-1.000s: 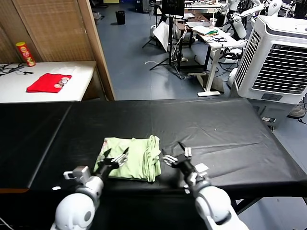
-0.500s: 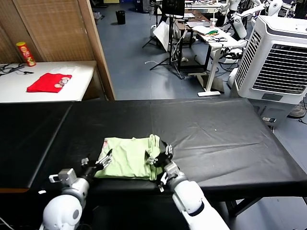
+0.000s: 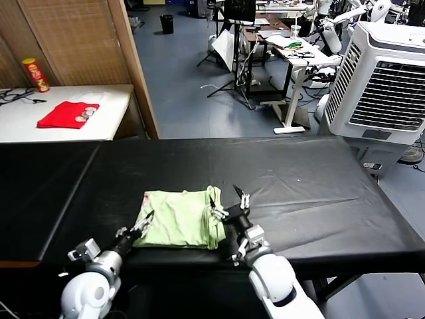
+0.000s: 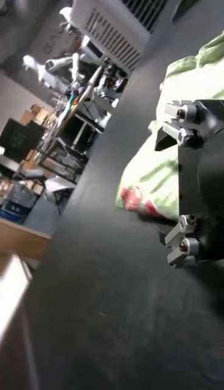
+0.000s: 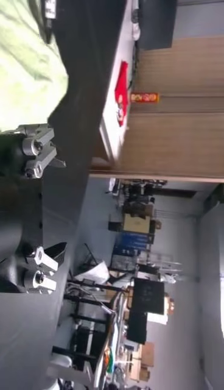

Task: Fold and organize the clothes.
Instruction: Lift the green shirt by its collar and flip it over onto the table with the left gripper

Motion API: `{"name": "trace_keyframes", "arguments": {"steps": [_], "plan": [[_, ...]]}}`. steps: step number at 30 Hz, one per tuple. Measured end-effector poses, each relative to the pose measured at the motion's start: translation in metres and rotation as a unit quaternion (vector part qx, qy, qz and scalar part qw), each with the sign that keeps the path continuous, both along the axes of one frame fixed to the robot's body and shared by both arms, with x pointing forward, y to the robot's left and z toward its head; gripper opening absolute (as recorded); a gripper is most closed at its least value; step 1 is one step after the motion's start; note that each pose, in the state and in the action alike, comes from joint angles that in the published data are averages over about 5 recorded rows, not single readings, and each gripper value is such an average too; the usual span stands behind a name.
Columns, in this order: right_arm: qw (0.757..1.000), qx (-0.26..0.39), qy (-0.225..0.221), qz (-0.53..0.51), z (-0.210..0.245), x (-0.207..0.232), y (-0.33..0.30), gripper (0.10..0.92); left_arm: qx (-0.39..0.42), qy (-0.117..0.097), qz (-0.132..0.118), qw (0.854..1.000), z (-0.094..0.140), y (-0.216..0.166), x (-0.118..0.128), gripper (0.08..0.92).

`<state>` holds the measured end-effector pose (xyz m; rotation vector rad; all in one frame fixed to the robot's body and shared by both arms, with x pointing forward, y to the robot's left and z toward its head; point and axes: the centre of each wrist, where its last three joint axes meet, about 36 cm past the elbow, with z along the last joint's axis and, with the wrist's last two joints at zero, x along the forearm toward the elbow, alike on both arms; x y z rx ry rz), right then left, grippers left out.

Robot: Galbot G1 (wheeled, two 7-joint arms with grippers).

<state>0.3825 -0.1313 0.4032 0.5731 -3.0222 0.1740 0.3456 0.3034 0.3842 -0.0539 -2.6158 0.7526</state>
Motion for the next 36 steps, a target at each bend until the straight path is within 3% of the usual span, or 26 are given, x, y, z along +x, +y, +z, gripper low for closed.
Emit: {"name": "trace_keyframes", "arguments": {"steps": [6, 10, 14, 18, 23, 28, 33, 36], "plan": [[1.000, 0.007, -0.001, -0.008, 0.002, -0.006, -0.002, 0.798, -0.038, 0.002, 0.008, 0.999, 0.001, 0.002, -0.001, 0.326], [1.000, 0.008, 0.000, -0.025, 0.006, -0.011, -0.004, 0.798, -0.004, -0.016, 0.017, 1.000, 0.010, 0.002, 0.001, 0.171], [0.999, -0.002, 0.000, -0.039, 0.007, -0.018, -0.008, 0.798, 0.070, -0.036, 0.021, 0.997, 0.022, 0.006, 0.003, 0.154], [0.999, -0.014, 0.003, -0.052, 0.007, -0.026, -0.014, 0.798, 0.182, -0.044, 0.022, 0.982, 0.034, 0.022, 0.004, 0.151], [0.998, -0.024, 0.005, -0.066, 0.006, -0.035, -0.018, 0.798, 0.321, -0.044, 0.015, 0.946, 0.047, 0.055, 0.003, 0.151], [0.997, -0.029, 0.010, -0.069, 0.003, -0.043, -0.018, 0.798, 0.451, -0.054, 0.011, 0.891, 0.072, 0.096, 0.005, 0.151], [0.997, -0.029, 0.014, -0.070, 0.000, -0.046, -0.016, 0.798, 0.553, -0.090, 0.005, 0.828, 0.102, 0.109, 0.008, 0.151], [0.997, -0.030, 0.016, -0.072, -0.001, -0.048, -0.016, 0.798, 0.585, -0.114, -0.001, 0.803, 0.113, 0.097, 0.007, 0.151]]}}
